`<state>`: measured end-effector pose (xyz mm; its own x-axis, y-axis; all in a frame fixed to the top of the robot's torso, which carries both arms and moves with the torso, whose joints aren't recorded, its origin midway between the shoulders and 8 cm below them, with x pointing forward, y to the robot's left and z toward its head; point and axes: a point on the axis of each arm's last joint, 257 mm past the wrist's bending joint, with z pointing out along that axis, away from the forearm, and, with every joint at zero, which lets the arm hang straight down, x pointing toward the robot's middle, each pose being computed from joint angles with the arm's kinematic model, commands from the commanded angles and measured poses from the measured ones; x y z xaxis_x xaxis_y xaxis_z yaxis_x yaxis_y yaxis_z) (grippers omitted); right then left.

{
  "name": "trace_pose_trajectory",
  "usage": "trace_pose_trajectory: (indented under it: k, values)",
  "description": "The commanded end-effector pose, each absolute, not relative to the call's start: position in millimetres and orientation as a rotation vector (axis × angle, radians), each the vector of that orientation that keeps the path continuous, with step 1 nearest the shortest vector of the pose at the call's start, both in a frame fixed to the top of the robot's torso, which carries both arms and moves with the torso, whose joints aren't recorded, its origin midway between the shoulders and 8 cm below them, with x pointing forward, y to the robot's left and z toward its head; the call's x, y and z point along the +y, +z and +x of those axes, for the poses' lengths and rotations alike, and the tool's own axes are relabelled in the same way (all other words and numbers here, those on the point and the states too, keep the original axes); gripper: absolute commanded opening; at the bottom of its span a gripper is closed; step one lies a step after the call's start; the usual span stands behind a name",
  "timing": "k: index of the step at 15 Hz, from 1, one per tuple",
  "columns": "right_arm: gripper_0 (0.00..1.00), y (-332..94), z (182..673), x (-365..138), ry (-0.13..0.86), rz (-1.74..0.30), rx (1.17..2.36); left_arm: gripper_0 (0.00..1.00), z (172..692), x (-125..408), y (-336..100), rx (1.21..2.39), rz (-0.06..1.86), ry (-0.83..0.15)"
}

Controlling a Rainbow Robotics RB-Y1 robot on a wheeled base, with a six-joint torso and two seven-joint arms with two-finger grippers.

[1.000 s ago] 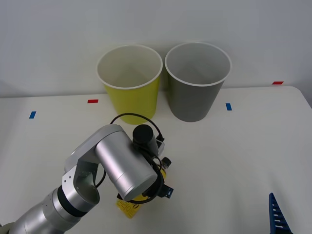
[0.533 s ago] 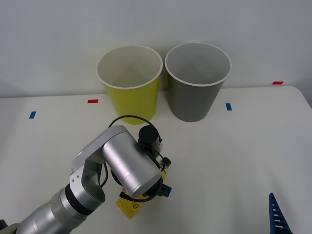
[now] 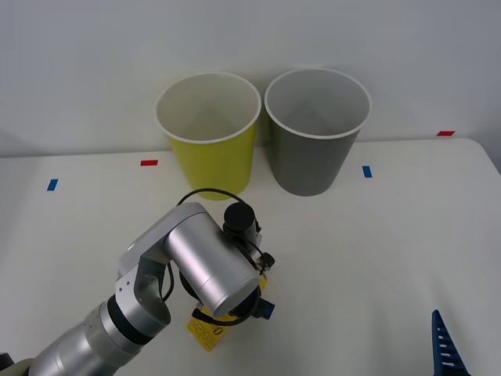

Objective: Put cans in the gray bin and PET bottles in the light green bin.

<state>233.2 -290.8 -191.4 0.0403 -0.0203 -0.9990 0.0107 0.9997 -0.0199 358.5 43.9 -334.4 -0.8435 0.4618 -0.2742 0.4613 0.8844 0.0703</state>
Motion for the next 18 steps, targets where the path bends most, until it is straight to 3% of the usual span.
trace_pose_trajectory:
  k: [1,2,3,4,5,13,18]
  values:
    - [1.00,-191.4,233.2,-290.8,-0.024,-0.008,1.530,1.00,358.8,44.3,-334.4,2.765,0.709,0.005]
    - [1.00,-191.4,233.2,-290.8,-0.024,-0.008,1.530,0.96,358.7,44.3,-334.6,2.763,0.715,0.008]
    - [1.00,-191.4,233.2,-290.8,-0.024,-0.008,1.530,0.66,360.0,42.5,-333.6,2.757,0.714,0.002]
    - [1.00,-191.4,233.2,-290.8,-0.024,-0.008,1.530,0.07,360.1,42.2,-333.7,2.754,0.719,0.004]
    - [1.00,-191.4,233.2,-290.8,-0.024,-0.008,1.530,0.00,360.4,39.1,-332.3,2.747,0.729,-0.005]
    - [1.00,-191.4,233.2,-290.8,-0.024,-0.008,1.530,0.00,363.4,33.9,-325.8,2.711,0.751,-0.016]
    - [1.00,-191.4,233.2,-290.8,-0.024,-0.008,1.530,0.00,381.7,28.3,-283.7,2.488,0.753,-0.118]
